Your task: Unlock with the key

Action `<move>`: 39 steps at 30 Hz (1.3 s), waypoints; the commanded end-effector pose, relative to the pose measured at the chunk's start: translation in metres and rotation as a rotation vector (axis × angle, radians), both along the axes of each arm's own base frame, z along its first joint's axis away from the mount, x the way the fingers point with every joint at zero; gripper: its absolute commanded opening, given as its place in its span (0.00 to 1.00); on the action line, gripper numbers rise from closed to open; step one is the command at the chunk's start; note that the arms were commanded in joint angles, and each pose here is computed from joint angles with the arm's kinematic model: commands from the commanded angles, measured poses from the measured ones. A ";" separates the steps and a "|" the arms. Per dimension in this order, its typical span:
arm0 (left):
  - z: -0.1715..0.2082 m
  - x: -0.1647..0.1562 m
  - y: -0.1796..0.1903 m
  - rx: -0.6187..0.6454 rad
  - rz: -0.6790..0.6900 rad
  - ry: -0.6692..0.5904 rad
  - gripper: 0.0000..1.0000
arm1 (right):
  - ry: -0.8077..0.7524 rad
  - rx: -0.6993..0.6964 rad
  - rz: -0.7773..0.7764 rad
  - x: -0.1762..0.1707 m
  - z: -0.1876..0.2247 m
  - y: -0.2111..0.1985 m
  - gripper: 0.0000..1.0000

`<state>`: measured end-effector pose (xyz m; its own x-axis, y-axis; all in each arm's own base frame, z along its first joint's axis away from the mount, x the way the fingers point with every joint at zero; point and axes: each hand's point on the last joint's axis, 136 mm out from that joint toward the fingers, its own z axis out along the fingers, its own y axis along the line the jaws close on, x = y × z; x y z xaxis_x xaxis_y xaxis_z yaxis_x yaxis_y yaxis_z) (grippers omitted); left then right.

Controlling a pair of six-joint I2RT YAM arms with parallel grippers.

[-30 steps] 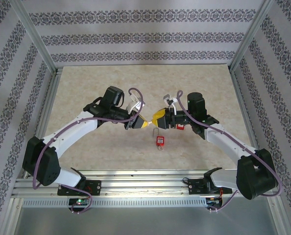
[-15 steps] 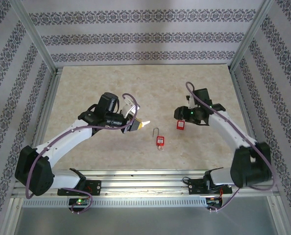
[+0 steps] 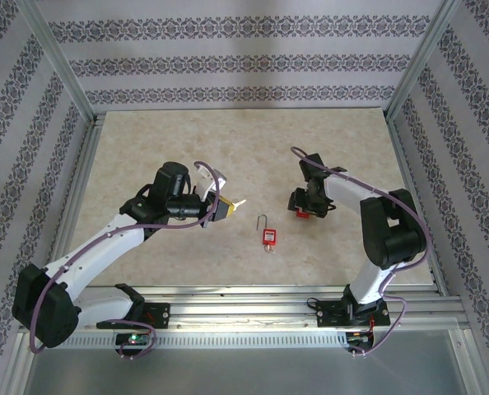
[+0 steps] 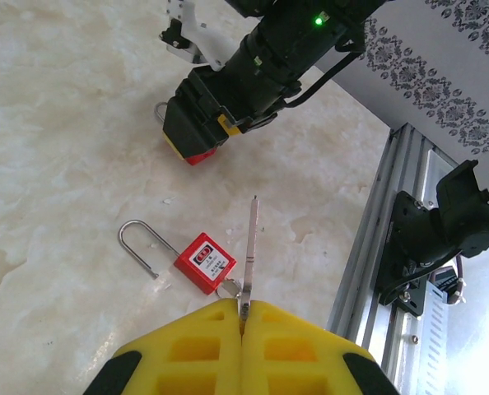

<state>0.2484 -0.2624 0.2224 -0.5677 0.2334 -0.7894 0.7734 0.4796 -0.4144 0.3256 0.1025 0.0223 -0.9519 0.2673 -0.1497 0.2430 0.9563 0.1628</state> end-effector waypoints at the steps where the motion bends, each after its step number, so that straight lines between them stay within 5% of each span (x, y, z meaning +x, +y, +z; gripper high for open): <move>1: 0.010 0.000 -0.003 -0.032 0.003 -0.035 0.00 | -0.031 -0.060 -0.046 0.015 -0.001 -0.008 0.64; 7: 0.013 -0.002 0.000 -0.033 0.020 -0.044 0.00 | -0.035 -0.050 -0.040 0.022 -0.005 -0.002 0.57; 16: 0.018 0.000 0.006 -0.043 0.082 -0.089 0.00 | -0.096 -0.020 -0.059 0.022 0.015 0.002 0.27; 21: 0.042 0.008 0.001 -0.089 0.164 -0.254 0.00 | -0.330 0.214 -0.097 0.041 0.094 0.033 0.15; 29: 0.098 0.015 -0.016 -0.195 0.276 -0.475 0.00 | -0.784 0.543 -0.034 0.048 0.309 0.097 0.14; 33: 0.107 0.022 -0.020 -0.172 0.361 -0.563 0.00 | -0.852 0.621 -0.031 0.037 0.349 0.122 0.13; 39: 0.120 0.032 -0.014 -0.184 0.482 -0.605 0.00 | -0.876 0.634 -0.032 0.031 0.352 0.135 0.12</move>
<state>0.2707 -0.2864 0.2948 -0.1546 0.0108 -0.9879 0.6832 0.7235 -0.0990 0.3498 0.2413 0.3772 -0.5993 0.5170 -0.6111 -0.2109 0.6345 0.7436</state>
